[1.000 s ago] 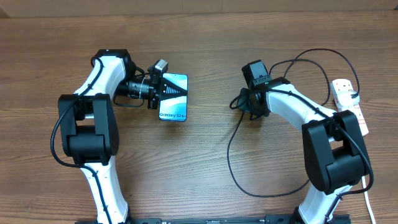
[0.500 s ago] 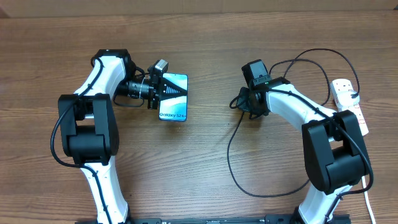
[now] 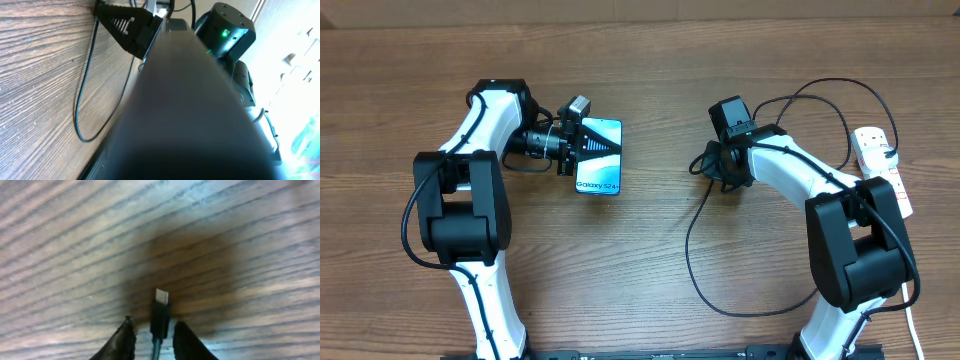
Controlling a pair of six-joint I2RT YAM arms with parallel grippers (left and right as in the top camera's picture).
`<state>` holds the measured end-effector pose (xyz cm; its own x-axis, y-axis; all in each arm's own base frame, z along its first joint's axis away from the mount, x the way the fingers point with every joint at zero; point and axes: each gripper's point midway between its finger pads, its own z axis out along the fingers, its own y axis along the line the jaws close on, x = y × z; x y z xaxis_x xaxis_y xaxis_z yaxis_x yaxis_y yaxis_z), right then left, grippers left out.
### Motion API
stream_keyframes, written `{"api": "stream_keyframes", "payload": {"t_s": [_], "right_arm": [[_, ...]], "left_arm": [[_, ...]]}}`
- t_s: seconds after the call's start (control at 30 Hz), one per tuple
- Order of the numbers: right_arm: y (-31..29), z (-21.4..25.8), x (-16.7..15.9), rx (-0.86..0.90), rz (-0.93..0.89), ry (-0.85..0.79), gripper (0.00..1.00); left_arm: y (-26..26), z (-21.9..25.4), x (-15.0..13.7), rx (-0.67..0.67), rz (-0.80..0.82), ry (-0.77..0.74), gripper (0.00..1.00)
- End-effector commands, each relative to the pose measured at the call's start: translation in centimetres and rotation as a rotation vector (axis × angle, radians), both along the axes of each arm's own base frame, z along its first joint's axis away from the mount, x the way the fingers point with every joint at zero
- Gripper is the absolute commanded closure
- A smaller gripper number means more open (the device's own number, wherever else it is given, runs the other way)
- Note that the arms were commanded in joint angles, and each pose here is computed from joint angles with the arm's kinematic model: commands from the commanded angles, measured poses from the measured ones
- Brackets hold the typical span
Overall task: Plug charger to phone and switch on socket
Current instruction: 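Grasp the black cable near its USB-C tip with the right gripper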
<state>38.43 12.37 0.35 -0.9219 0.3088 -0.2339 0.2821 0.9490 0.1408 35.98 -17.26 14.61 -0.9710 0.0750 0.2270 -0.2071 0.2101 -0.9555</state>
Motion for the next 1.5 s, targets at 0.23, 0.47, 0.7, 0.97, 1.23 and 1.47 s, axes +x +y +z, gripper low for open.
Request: {"api": "stream_keyframes", "payload": {"t_s": [0.23, 0.47, 0.7, 0.97, 1.23, 1.47], "right_arm": [[-0.6, -0.3, 0.2, -0.024, -0.033, -0.011, 0.88], [-0.2, -0.1, -0.3, 0.014, -0.018, 0.020, 0.96], [1.1, 5.2, -0.3, 0.195, 0.111, -0.001, 0.96], [-3.2, 3.4, -3.2, -0.047, 0.053, 0.094, 0.96], [-4.5, -0.2, -6.0, -0.095, -0.004, 0.148, 0.96], [-4.3, -3.3, -9.9, -0.051, 0.007, 0.241, 0.96]], "left_arm": [[-0.5, 1.3, 0.2, -0.026, 0.000, -0.046, 0.96], [-0.4, 1.3, 0.3, -0.027, 0.001, -0.050, 0.96], [-0.6, 2.5, 1.7, -0.122, 0.037, -0.188, 0.96], [-0.7, 3.0, 2.2, -0.158, 0.052, -0.227, 0.96], [-0.7, 2.9, 2.2, -0.154, 0.050, -0.227, 0.96], [-0.7, 2.9, 2.2, -0.153, 0.050, -0.227, 0.96]]}}
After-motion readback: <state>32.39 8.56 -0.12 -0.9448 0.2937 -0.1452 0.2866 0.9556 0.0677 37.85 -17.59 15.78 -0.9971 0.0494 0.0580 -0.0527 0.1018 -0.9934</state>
